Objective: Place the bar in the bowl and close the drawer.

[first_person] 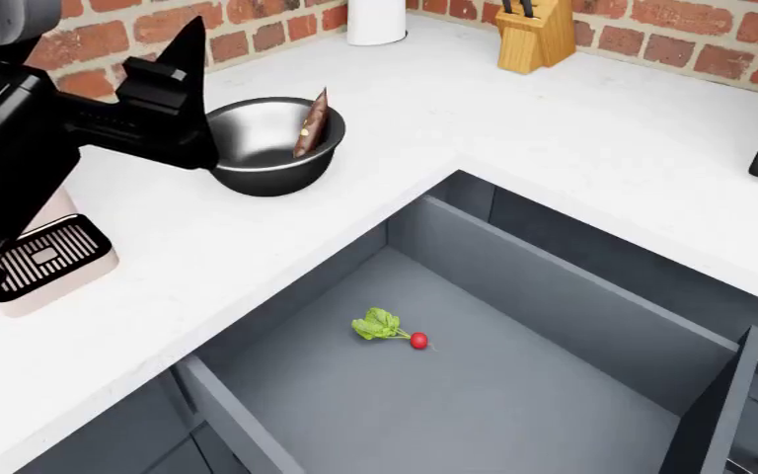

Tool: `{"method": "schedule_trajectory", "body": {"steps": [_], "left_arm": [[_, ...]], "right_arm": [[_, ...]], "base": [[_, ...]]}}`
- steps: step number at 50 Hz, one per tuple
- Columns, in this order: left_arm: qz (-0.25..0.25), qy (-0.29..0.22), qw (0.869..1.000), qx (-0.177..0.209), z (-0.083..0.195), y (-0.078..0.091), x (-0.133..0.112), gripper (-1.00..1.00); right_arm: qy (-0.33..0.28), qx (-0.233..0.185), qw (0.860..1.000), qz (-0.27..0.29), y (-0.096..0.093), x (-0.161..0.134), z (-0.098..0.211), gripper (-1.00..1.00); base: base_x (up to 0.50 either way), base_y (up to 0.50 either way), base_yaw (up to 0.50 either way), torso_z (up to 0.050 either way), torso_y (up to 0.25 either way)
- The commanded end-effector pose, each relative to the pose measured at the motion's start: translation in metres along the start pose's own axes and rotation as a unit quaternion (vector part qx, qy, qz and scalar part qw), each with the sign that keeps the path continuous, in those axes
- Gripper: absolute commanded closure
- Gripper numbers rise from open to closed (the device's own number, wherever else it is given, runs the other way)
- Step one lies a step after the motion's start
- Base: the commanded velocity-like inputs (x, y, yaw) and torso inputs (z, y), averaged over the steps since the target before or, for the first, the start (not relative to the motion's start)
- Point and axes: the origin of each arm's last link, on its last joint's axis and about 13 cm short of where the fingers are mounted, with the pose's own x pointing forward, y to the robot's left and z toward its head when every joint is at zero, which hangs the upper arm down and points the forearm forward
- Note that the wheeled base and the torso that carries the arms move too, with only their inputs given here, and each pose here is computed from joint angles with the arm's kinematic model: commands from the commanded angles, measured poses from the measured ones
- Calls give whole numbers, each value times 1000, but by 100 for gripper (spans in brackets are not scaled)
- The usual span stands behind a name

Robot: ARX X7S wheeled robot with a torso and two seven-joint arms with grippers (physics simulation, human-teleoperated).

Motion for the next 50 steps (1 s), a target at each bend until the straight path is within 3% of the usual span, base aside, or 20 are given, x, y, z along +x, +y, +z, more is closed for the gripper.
{"method": "schedule_trajectory", "body": {"steps": [1,50], "left_arm": [[-13,-30,999,1,6,-4,3,-100],[-8,-27,1000,-1,1,-1,1,-100]], "right_arm": [[5,-6,999,32,17,-2,-5,-100],[32,-43,986,155,100,11,-23,-100]], "base": [[0,0,0,0,0],[0,0,0,0,0]]}}
